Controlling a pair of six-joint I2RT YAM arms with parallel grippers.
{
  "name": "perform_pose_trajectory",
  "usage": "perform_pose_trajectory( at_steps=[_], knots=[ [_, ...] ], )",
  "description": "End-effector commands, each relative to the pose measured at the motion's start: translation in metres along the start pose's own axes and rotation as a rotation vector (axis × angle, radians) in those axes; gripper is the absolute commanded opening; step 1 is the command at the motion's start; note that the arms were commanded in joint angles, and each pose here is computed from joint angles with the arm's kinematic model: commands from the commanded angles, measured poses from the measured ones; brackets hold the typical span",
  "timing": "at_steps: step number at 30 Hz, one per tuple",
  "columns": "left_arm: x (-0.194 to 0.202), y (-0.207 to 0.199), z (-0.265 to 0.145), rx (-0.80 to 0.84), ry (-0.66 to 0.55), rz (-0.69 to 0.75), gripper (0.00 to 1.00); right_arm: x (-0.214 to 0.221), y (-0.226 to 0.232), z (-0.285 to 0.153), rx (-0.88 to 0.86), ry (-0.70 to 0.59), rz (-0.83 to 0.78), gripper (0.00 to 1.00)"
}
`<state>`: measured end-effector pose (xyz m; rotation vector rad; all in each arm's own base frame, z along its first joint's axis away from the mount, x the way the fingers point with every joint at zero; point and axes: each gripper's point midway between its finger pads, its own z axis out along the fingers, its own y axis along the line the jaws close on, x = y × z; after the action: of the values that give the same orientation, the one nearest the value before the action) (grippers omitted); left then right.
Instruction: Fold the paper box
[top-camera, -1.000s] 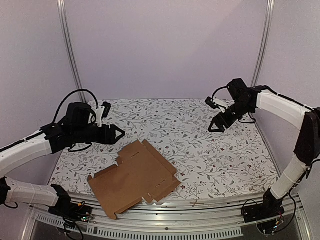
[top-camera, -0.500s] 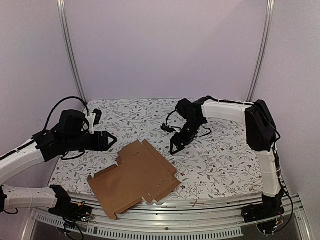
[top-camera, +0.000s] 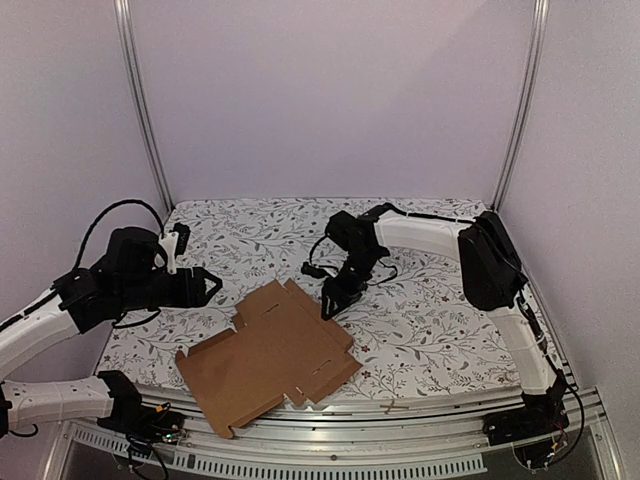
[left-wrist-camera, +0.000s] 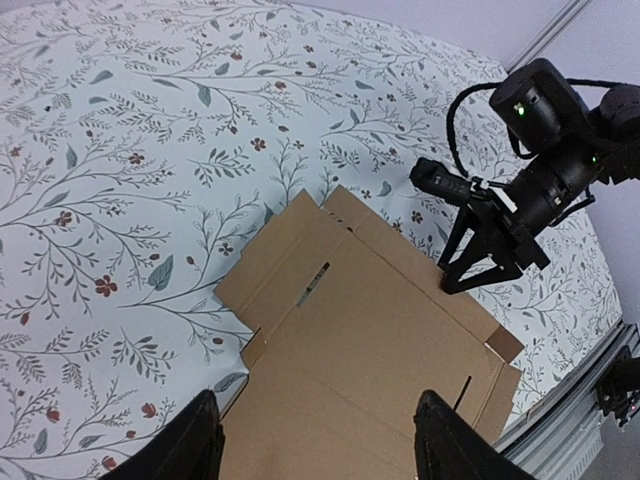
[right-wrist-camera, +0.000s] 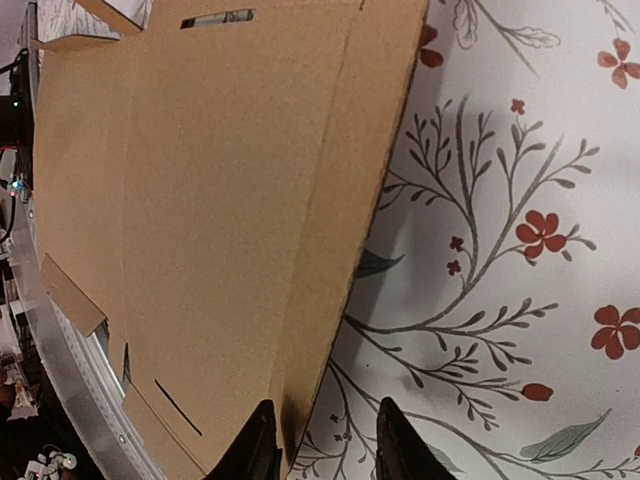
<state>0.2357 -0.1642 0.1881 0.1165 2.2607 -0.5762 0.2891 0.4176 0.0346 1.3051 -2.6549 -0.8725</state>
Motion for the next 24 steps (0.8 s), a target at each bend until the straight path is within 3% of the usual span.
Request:
perform_pose_trajectory(
  at_steps=[1,7,16,24],
  knots=[
    [0.009,0.005,0.000,-0.019,0.015,-0.005,0.66,0.011,0.006,0.012,-0.040,0.057,0.036,0.24],
    [0.010,0.004,0.001,-0.008,0.007,-0.015,0.66,0.017,0.010,0.005,-0.039,0.077,0.025,0.00],
    [0.013,-0.001,0.029,0.005,0.032,0.010,0.70,0.042,-0.008,-0.046,0.129,0.148,-0.167,0.00],
    [0.025,-0.024,0.080,0.101,0.128,-0.001,0.70,0.049,-0.011,-0.087,0.200,0.117,-0.261,0.00]
  ],
)
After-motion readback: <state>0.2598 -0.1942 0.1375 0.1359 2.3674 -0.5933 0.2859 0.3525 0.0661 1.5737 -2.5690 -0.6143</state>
